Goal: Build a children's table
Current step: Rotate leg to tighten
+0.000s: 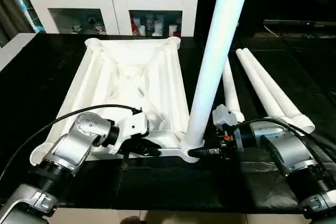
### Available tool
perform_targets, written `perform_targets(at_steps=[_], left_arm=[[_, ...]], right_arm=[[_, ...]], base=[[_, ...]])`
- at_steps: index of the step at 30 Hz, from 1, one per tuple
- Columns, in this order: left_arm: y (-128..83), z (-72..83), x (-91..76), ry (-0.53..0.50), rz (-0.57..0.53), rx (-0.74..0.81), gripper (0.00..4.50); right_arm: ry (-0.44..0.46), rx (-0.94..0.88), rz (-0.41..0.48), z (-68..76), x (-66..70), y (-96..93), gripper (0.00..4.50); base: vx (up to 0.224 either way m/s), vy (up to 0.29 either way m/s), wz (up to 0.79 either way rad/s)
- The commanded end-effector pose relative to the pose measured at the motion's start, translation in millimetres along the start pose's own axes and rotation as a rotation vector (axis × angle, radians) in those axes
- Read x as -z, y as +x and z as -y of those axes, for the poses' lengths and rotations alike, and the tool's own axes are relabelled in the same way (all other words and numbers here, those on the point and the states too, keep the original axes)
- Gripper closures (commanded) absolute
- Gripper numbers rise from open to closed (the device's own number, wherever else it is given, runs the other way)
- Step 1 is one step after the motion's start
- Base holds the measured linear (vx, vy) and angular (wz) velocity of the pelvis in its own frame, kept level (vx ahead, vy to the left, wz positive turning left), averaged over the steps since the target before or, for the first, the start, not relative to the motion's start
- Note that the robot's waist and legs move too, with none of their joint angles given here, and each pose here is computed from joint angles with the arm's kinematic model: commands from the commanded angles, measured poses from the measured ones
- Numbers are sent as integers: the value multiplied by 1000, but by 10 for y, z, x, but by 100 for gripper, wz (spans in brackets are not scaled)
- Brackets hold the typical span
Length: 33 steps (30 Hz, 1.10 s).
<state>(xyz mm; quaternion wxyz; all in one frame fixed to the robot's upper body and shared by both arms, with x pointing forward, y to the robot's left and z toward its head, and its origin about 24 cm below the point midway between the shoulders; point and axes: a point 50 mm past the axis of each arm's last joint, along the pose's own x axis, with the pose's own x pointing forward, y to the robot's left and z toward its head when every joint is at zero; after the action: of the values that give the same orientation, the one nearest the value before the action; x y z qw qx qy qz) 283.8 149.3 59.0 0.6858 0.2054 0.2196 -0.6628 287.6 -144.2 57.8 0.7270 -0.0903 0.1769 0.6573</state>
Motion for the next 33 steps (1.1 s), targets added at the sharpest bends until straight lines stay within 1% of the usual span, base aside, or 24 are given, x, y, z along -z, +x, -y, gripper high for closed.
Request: perform_targets(at_steps=[1, 4, 6, 7, 9, 11, 12, 13, 15, 17, 20, 23, 24, 26, 29, 30, 32, 33], left_arm=[[10, -1, -35, 13, 3, 29, 450], [12, -21, -52, -11, 25, 5, 450], [24, -65, -117, -66, 78, -80, 450], [35, -86, -153, -88, 102, -122, 450], [68, -116, -233, -134, 148, -198, 450], [78, -123, -258, -147, 161, -220, 450], [109, -144, -318, -188, 198, -287, 450], [116, -148, -331, -198, 206, -303, 450], [161, -169, -397, -250, 237, -404, 450], [179, -167, -416, -259, 243, -428, 450], [225, -176, -499, -300, 267, -519, 450], [233, -173, -540, -309, 269, -550, 450], [230, -172, -545, -311, 268, -553, 450], [219, -175, -538, -310, 261, -556, 450], [200, -183, -519, -297, 242, -562, 450], [193, -188, -519, -299, 242, -567, 450], [182, -201, -519, -291, 240, -570, 450], [180, -204, -518, -289, 238, -572, 450]], right_arm=[[-9, -13, 16, 6, -50, 15, 171], [7, -15, 39, -9, -54, 36, 176], [21, 62, 28, -15, -74, 130, 177], [35, 98, 36, -13, -85, 181, 177], [85, 172, 81, -1, -115, 298, 178], [103, 195, 95, 5, -122, 334, 178], [145, 264, 117, 33, -135, 437, 178], [157, 282, 120, 41, -137, 463, 178], [208, 376, 120, 84, -136, 599, 178], [213, 404, 116, 98, -131, 635, 178], [225, 499, 116, 141, -151, 713, 178], [226, 520, 130, 153, -176, 723, 178], [235, 520, 137, 154, -176, 722, 143], [240, 524, 141, 157, -171, 711, 108], [241, 523, 145, 152, -162, 696, 99], [222, 535, 146, 154, -163, 683, 71], [168, 570, 144, 169, -160, 647, 64], [163, 578, 143, 172, -155, 636, 59]], base=[[0, 0, 0], [0, 0, 0], [0, 0, 0], [0, 0, 0], [0, 0, 0], [0, 0, 0], [0, 0, 0], [0, 0, 0], [0, 0, 0], [0, 0, 0], [0, 0, 0], [0, 0, 0], [0, 0, 0], [0, 0, 0], [0, 0, 0], [0, 0, 0], [0, 0, 0], [0, 0, 0]])
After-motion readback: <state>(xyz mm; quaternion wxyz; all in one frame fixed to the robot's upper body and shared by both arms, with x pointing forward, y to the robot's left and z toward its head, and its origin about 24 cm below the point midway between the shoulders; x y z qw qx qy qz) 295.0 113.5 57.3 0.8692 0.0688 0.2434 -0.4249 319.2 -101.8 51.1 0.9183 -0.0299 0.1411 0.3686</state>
